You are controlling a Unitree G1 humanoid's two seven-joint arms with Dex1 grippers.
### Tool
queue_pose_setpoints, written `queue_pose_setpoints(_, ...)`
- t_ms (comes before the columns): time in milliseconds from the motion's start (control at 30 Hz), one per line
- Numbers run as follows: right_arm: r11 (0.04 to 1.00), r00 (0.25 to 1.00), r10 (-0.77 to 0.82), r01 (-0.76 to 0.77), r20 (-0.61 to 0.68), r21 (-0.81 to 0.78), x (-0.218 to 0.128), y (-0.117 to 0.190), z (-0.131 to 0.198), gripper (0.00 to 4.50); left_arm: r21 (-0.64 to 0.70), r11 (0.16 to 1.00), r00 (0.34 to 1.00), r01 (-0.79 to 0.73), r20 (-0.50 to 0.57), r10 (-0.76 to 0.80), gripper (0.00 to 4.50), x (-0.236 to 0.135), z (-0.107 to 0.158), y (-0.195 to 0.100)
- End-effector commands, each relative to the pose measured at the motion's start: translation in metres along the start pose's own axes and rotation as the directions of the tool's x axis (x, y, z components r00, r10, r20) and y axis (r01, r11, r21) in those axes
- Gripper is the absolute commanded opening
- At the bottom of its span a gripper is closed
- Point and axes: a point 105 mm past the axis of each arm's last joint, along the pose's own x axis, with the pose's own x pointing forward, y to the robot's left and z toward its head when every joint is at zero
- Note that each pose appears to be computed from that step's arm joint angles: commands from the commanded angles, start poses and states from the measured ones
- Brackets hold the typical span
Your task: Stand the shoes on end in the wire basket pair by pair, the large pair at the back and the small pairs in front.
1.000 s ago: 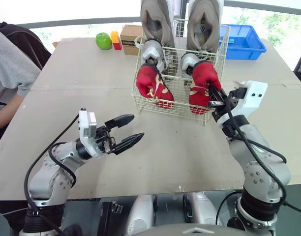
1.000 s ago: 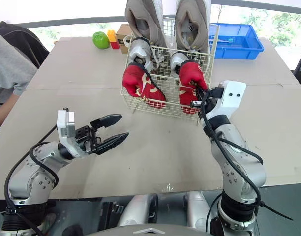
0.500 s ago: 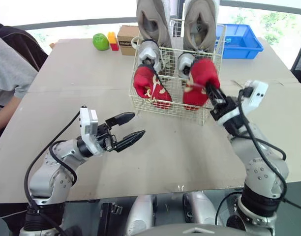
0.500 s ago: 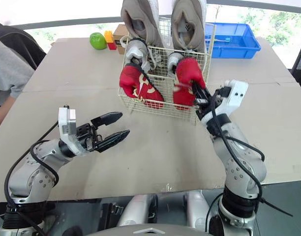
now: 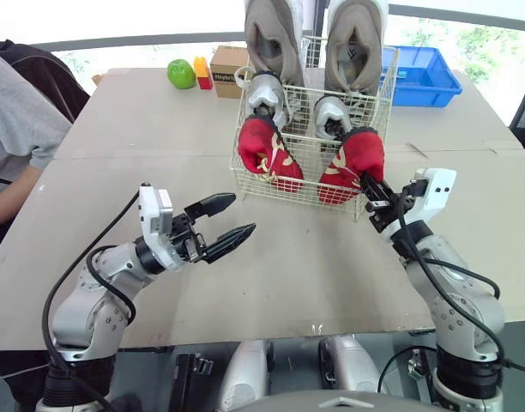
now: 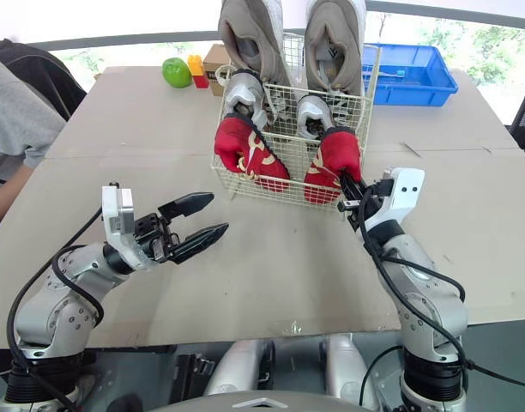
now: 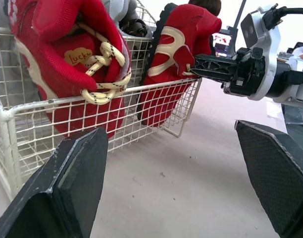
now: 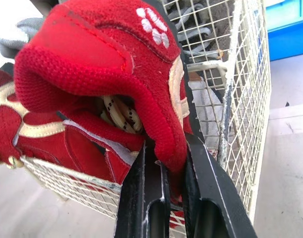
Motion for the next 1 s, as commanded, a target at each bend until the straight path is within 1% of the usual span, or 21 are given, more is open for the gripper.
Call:
queue_pose_setpoints(33,0.999,0.996,0.027,-0.025,-0.084,0.025,-0.005,-0.003,-0.015,0.69,0.036,0.999,0.999,0.023,0.021,-0.024,4.46,0.003,0.009,-0.007)
queue_pose_setpoints(67,0.999,0.996,0.034,-0.032,-0.081,0.019,-0.006,-0.003,-0.013,1.01,0.035,0.999,0.999,0.023,0.021,-0.023,4.46,0.003,0.01,-0.007)
queue_pose_setpoints(167,0.999,0.997,0.042,-0.044,-0.067,-0.025,-0.011,-0.006,-0.006,2.48,0.03,0.999,0.999,0.032,0.012,-0.032,4.46,0.002,0.009,-0.01)
queue_pose_setpoints(233,0.987,0.991,0.119,-0.125,-0.063,-0.101,-0.019,-0.002,0.004,3.44,0.016,0.999,0.999,0.039,-0.008,-0.039,4.46,0.001,0.007,-0.012)
queue_pose_setpoints(267,0.968,0.982,0.175,-0.186,-0.077,-0.169,-0.026,0.0,0.009,3.83,0.01,0.999,0.999,0.032,-0.022,-0.032,4.46,0.0,0.005,-0.012)
queue_pose_setpoints(367,0.913,0.954,0.267,-0.296,-0.136,-0.28,-0.045,-0.006,0.017,3.83,-0.031,0.999,0.997,0.022,-0.071,-0.024,4.46,-0.005,-0.002,-0.013)
queue_pose_setpoints(433,0.898,0.944,0.289,-0.325,-0.158,-0.298,-0.051,-0.009,0.019,3.83,-0.042,0.999,0.996,0.021,-0.086,-0.024,4.46,-0.006,-0.004,-0.014)
queue_pose_setpoints(567,0.842,0.921,0.265,-0.365,-0.285,-0.397,-0.083,-0.041,0.016,3.83,-0.069,0.997,0.988,-0.039,-0.153,0.028,4.46,-0.025,-0.015,-0.014)
queue_pose_setpoints(667,0.832,0.924,0.234,-0.352,-0.303,-0.429,-0.104,-0.057,0.02,3.83,-0.066,0.995,0.979,-0.073,-0.197,0.059,4.46,-0.042,-0.019,-0.015)
queue_pose_setpoints(733,0.811,0.918,0.199,-0.351,-0.343,-0.467,-0.121,-0.068,0.02,3.83,-0.071,0.993,0.968,-0.099,-0.239,0.079,4.46,-0.055,-0.023,-0.017)
queue_pose_setpoints(833,0.808,0.905,0.162,-0.35,-0.394,-0.473,-0.144,-0.081,0.019,3.83,-0.053,0.989,0.941,-0.139,-0.317,0.116,4.46,-0.076,-0.031,-0.018)
queue_pose_setpoints(867,0.812,0.901,0.156,-0.35,-0.404,-0.467,-0.149,-0.084,0.019,3.83,-0.025,0.988,0.934,-0.153,-0.33,0.136,4.46,-0.08,-0.033,-0.016)
queue_pose_setpoints(933,0.815,0.894,0.157,-0.357,-0.419,-0.457,-0.154,-0.087,0.017,3.83,-0.005,0.986,0.929,-0.165,-0.336,0.154,4.46,-0.082,-0.035,-0.013)
queue_pose_setpoints(967,0.814,0.89,0.162,-0.364,-0.425,-0.453,-0.154,-0.087,0.014,3.83,-0.036,0.988,0.939,-0.148,-0.318,0.129,4.46,-0.079,-0.034,-0.014)
queue_pose_setpoints(1000,0.813,0.887,0.166,-0.37,-0.43,-0.45,-0.153,-0.088,0.012,3.83,-0.036,0.988,0.935,-0.147,-0.332,0.127,4.46,-0.078,-0.036,-0.012)
